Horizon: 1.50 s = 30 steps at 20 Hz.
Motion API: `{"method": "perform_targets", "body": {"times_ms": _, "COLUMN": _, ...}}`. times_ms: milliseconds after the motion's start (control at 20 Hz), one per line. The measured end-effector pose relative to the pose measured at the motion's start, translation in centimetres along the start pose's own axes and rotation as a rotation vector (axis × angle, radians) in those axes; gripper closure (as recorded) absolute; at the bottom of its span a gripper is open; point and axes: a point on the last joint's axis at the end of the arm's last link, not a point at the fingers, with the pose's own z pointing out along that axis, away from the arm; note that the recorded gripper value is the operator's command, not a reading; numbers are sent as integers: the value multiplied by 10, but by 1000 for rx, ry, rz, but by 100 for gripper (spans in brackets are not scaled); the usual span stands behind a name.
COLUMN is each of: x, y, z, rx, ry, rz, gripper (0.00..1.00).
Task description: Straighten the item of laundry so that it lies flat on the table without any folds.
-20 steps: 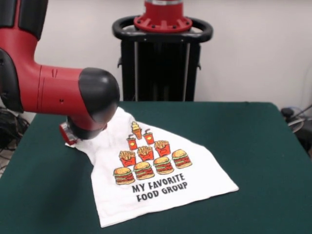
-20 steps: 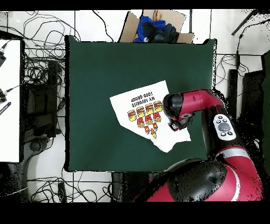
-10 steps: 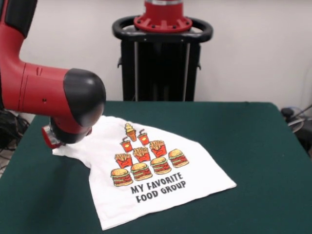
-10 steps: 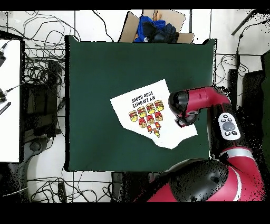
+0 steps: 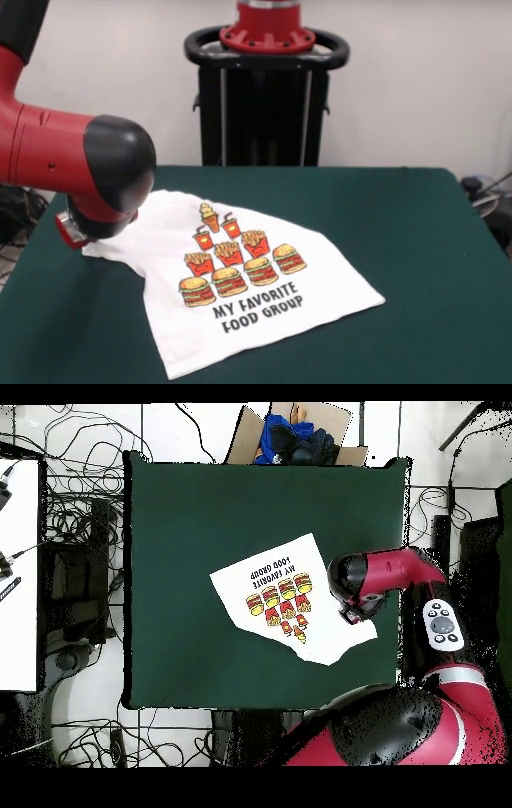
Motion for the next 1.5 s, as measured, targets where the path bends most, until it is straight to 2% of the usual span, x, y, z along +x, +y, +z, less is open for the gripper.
{"method": "perform_targets", "body": {"times_ms": 400, "x": 8, "y": -1, "z": 0, "rx": -26, "ry": 10, "rz": -68, "gripper": 100}}
{"method": "perform_targets", "body": {"times_ms": 650, "x": 12, "y": 0, "z": -5, "rx": -42, "ry": 23, "rz": -64, "gripper": 100}}
{"method": "perform_targets", "body": {"times_ms": 700, "x": 12, "y": 0, "z": -6, "rx": -46, "ry": 26, "rz": -63, "gripper": 0}}
{"method": "perform_targets", "body": {"times_ms": 1200, "x": 17, "y": -2, "z": -16, "rx": -60, "ry": 16, "rz": -47, "gripper": 0}}
{"method": "perform_targets", "body": {"times_ms": 1500, "x": 21, "y": 13, "z": -23, "rx": -200, "ry": -110, "rz": -7, "gripper": 0}}
